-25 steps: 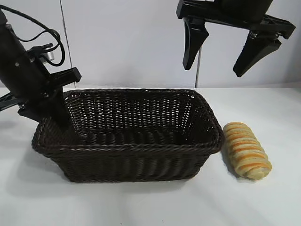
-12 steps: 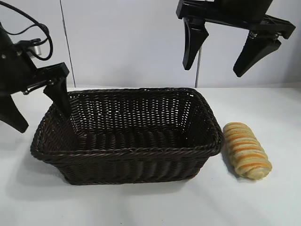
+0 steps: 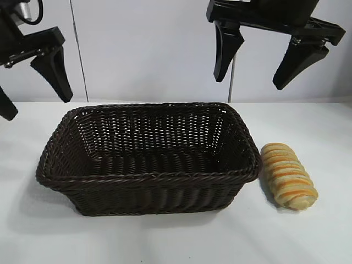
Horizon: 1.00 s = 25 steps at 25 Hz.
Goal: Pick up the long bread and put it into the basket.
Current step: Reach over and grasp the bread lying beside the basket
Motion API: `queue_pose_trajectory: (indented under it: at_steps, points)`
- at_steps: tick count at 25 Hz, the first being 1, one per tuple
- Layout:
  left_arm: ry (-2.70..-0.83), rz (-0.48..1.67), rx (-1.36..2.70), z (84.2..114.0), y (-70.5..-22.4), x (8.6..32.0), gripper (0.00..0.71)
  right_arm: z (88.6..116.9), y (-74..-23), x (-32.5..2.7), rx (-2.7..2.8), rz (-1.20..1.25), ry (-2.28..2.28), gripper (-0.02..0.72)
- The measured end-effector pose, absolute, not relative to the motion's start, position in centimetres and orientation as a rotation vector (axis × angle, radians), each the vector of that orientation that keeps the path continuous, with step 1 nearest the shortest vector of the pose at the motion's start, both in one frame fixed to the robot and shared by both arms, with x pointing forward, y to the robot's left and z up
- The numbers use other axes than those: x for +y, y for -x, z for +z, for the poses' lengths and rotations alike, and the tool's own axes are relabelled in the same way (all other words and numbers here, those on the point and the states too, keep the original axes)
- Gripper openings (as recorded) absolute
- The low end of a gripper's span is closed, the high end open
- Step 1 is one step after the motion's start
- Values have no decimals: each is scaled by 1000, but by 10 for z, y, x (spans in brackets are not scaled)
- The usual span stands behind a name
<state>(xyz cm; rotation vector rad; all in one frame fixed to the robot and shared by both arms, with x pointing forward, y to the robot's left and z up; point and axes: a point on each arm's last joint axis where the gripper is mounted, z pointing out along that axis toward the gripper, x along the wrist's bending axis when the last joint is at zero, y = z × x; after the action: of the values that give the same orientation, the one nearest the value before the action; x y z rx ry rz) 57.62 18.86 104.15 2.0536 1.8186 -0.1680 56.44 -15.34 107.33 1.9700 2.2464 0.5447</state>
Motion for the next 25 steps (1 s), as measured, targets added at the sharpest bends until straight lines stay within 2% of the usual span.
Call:
queue_pose_trajectory:
  at_steps: [20, 25]
  points:
    - [-2056, -173, 1829, 1042, -576, 189, 648, 1073, -564, -153, 2248, 546, -1971, 633]
    - [-1963, -217, 1860, 1044, -577, 185, 648, 1073, -564, -153, 2248, 547, -1971, 633]
